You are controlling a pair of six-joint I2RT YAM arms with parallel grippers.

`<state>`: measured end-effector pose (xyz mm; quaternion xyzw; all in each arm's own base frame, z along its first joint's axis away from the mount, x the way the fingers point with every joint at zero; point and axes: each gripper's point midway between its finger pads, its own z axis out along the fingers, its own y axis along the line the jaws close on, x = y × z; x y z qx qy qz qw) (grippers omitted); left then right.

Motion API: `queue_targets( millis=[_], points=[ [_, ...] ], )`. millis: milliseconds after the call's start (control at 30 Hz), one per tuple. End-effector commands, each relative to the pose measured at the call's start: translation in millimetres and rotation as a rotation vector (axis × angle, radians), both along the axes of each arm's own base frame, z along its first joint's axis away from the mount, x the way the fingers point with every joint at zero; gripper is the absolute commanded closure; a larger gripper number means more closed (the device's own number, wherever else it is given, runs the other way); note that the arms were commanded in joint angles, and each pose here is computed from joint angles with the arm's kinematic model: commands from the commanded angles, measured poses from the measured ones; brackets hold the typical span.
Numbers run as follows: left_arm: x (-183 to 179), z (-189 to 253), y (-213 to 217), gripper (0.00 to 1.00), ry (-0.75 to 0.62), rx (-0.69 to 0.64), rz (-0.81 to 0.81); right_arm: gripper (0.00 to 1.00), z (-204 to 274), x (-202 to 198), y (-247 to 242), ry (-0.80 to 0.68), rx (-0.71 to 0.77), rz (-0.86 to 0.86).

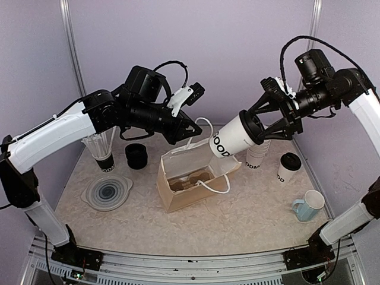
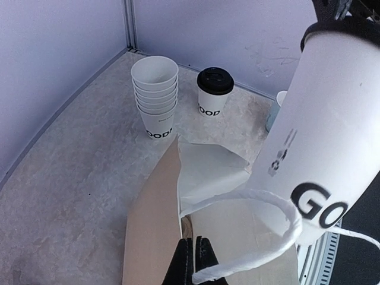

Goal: Pack the takeout coffee

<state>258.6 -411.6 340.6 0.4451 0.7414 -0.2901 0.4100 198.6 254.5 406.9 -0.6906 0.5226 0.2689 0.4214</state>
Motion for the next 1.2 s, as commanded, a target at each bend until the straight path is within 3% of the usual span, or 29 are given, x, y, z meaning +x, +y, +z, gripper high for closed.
queue_targets(
  millis=[0,367,867,1167],
  points=[
    [-3,11,-7,1.00,0.001,-0.033,0.001,0.48,-16,2,13,-0.049,-0.067,-0.004],
    [-5,9,-9,1.00,-0.001,-0.026,-0.012,0.50,-75,8,38,-0.145,-0.250,-0.026],
    [-2,14,-11,1.00,-0.032,-0.001,-0.027,0.51,-87,30,62,-0.289,-0.343,-0.018],
    [6,17,-6,0.98,-0.043,-0.005,-0.008,0.51,-107,15,66,-0.320,-0.427,0.032]
  ],
)
